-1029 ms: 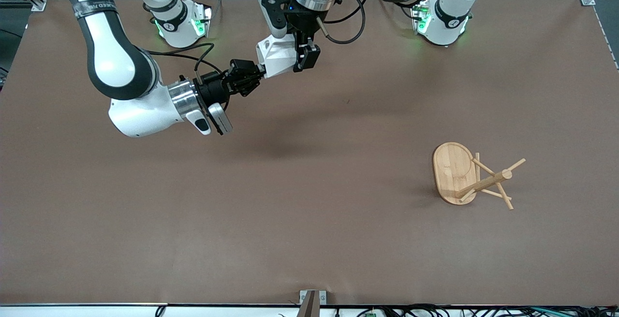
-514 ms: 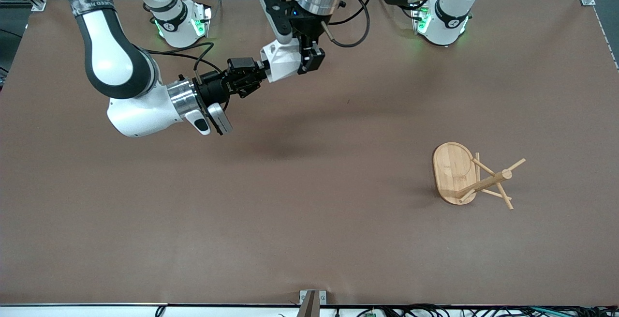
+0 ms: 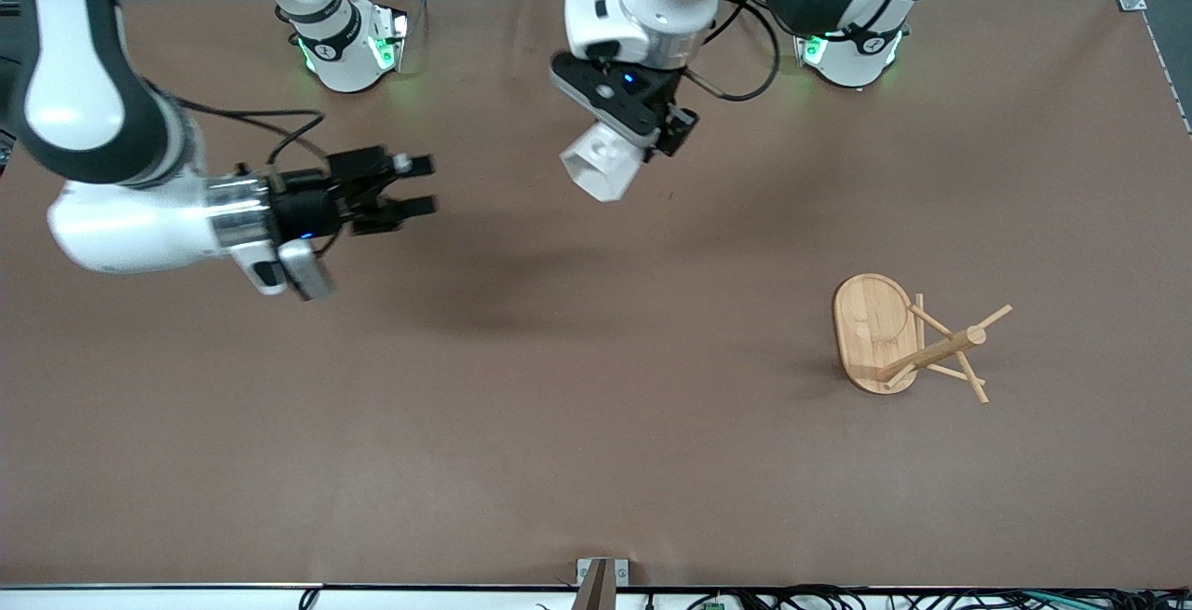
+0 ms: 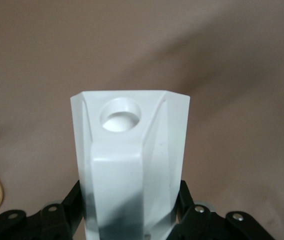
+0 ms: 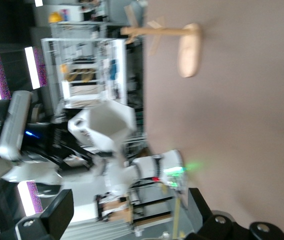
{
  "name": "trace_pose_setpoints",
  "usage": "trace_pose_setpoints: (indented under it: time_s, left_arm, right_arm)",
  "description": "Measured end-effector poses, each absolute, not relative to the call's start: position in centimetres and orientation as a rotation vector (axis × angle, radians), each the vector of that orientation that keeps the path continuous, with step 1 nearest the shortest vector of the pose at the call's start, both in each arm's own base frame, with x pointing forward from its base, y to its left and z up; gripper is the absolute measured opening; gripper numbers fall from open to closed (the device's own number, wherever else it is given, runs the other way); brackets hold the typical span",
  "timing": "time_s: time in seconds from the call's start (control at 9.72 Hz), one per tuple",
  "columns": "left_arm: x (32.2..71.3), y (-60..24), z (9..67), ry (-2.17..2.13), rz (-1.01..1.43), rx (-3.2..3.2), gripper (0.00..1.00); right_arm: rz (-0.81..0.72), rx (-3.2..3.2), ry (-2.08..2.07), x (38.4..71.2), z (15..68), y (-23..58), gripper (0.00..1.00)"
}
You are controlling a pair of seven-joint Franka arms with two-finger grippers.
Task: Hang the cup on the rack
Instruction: 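Open the right gripper and carry the cup toward the wooden rack, then lower the cup handle onto a rack peg with the left gripper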
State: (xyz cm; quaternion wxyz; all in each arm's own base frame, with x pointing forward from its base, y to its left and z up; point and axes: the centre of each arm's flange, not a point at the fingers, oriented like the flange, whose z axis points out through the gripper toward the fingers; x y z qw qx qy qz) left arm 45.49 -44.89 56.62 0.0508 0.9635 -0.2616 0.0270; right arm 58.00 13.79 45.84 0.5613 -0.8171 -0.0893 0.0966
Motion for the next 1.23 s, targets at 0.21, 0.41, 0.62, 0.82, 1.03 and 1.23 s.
trace_pose_setpoints:
  time_s: [0.21,0.41,0.62,0.82,1.03,1.23]
  left_arm:
    - [48.3,-41.4,55.1,-0.566,0.045,3.020,0.74]
    - [50.2,-38.5,52.2,-0.435,0.039,3.114,0.74]
    - [52.1,-35.9,49.0,-0.373,0.083,3.121,0.74]
    - [54.2,-32.3,46.4,-0.415,0.107,3.109,0.74]
    - [56.5,-27.4,45.8,-0.486,0.104,3.108,0.74]
    - [58.2,-23.2,44.9,-0.518,0.115,3.105,0.74]
  right_arm:
    - [0.234,-2.144,-0.187,58.4,44.8,6.2,1.00]
    - [0.221,-2.410,-0.215,59.0,47.3,0.4,1.00]
    - [0.170,-2.646,-0.207,59.9,51.7,-2.4,1.00]
    - [0.088,-2.834,-0.116,60.3,56.4,-4.9,1.00]
    - [0.017,-2.987,-0.103,60.1,61.3,-3.9,1.00]
    - [-0.033,-3.059,-0.139,59.2,64.1,-2.0,1.00]
